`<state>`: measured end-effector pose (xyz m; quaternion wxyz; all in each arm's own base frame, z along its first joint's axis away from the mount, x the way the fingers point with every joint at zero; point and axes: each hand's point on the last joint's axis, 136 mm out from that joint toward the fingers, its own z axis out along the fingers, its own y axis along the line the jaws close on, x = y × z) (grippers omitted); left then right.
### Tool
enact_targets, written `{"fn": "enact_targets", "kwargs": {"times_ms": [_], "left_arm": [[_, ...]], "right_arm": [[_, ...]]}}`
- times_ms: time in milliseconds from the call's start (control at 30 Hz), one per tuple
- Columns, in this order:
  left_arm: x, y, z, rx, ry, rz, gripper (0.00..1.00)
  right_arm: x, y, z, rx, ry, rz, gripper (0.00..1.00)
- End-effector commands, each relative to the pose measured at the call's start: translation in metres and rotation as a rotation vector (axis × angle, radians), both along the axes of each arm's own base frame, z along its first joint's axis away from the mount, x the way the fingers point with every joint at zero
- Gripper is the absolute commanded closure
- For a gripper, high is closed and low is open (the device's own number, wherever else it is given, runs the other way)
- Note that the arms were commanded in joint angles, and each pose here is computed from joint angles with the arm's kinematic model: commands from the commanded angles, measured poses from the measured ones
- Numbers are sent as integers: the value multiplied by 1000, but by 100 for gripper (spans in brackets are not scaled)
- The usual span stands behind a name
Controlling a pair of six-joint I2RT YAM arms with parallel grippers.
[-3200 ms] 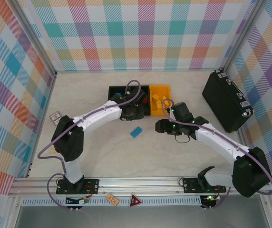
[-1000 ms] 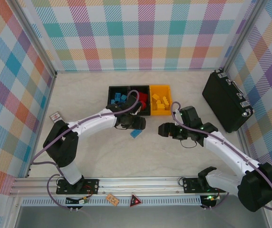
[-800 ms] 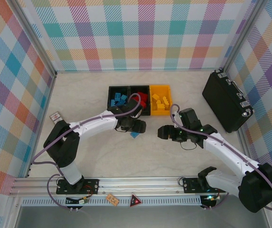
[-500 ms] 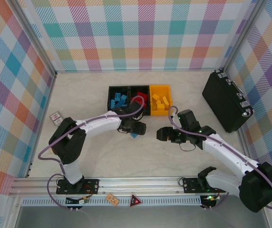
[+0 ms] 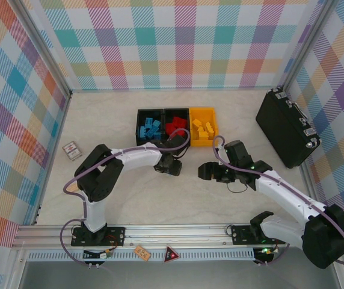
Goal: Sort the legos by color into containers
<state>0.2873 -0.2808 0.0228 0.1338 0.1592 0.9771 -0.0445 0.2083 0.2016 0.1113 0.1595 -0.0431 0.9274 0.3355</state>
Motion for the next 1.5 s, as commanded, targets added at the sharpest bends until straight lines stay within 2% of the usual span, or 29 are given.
{"fn": "enact_targets", "kwargs": {"times_ms": [0, 33, 100, 167, 400, 633, 900, 1200, 1467], "left_arm": [[-2, -9, 2, 38, -26, -37, 67], [-3, -10, 3, 41, -28, -39, 69], [-4, -11, 6, 30, -31, -32, 79], [-6, -12, 11, 10, -33, -20, 83], [-6, -9, 51, -62, -91, 23, 84], [5, 17, 93, -71, -146, 84, 84], [43, 52, 123, -116, -153, 196, 84], [93, 67, 123, -141, -148, 315, 84], [141, 76, 111, -119, -129, 386, 83]], "right_arm": [[-2, 4, -2, 16, 9, 12, 30], [-2, 4, -2, 17, 10, 13, 30], [-2, 5, -2, 18, 10, 13, 30], [-2, 6, -1, 20, 10, 16, 30], [1, 9, 6, 34, 0, 25, 30], [10, 20, 17, 51, -15, 43, 30], [29, 37, 35, 60, -44, 64, 30], [60, 59, 54, 64, -81, 76, 30], [68, 66, 54, 61, -71, 81, 30]]}}
